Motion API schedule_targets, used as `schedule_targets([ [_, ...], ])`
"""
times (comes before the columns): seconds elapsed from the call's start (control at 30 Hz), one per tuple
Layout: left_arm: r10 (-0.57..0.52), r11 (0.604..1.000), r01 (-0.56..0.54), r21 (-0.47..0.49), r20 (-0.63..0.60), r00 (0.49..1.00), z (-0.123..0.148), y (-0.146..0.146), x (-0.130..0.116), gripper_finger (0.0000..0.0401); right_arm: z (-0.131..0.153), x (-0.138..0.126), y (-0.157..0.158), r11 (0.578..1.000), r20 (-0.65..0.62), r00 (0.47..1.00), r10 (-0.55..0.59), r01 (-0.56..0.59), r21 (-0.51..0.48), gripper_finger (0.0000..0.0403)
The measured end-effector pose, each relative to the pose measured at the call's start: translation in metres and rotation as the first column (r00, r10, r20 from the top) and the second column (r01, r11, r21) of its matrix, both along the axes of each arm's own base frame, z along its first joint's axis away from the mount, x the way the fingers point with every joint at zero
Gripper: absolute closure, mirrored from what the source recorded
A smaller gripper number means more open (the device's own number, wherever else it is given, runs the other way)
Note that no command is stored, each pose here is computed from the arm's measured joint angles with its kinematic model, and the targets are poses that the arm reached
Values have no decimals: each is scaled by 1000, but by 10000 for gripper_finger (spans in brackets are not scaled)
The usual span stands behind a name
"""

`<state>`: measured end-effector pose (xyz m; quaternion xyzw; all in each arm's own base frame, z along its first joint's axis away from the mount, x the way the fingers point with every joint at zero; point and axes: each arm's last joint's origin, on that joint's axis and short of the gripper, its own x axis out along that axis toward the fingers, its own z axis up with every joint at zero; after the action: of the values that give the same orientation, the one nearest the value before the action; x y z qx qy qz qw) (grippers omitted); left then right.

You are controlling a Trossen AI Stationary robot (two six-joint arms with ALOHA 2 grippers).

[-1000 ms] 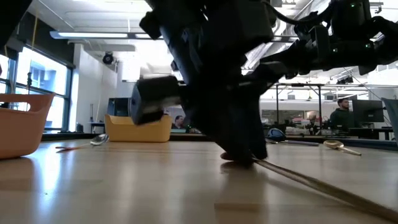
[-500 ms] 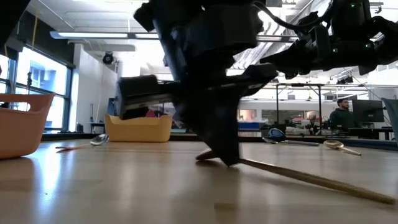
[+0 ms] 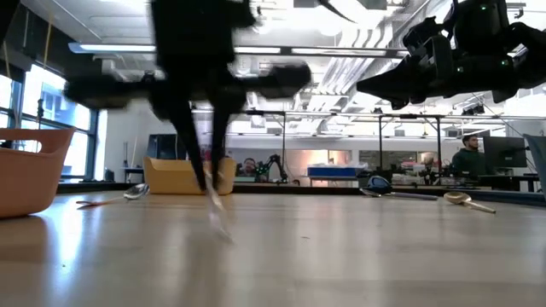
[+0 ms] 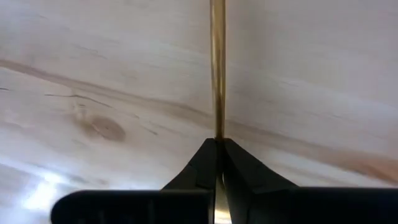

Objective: Sort silverware by color (type)
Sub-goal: Put the bottom gold spoon into the orange bin

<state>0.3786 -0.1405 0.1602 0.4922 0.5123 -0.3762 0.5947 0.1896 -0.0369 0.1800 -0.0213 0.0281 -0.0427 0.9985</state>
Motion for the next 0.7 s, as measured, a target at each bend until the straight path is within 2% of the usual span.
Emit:
schedule_targets([
  [0.17, -13, 999, 14, 43, -34, 999, 25, -6, -19, 400, 0, 0, 0, 1000, 0, 1000, 0, 0, 0, 403],
  [0.33, 54, 997, -53, 57, -22, 998, 51, -10, -41, 400, 0, 0, 0, 1000, -2, 1000, 1, -1, 3, 403],
  [0.47, 132, 990, -130, 63, -40, 990, 67, -13, -68, 401, -1, 0, 0, 1000, -8, 1000, 1, -1, 4, 403],
  [0.7, 246, 967, -233, 100, -150, 958, 87, -22, -123, 401, -1, 0, 0, 1000, -14, 1000, 1, -1, 6, 403],
])
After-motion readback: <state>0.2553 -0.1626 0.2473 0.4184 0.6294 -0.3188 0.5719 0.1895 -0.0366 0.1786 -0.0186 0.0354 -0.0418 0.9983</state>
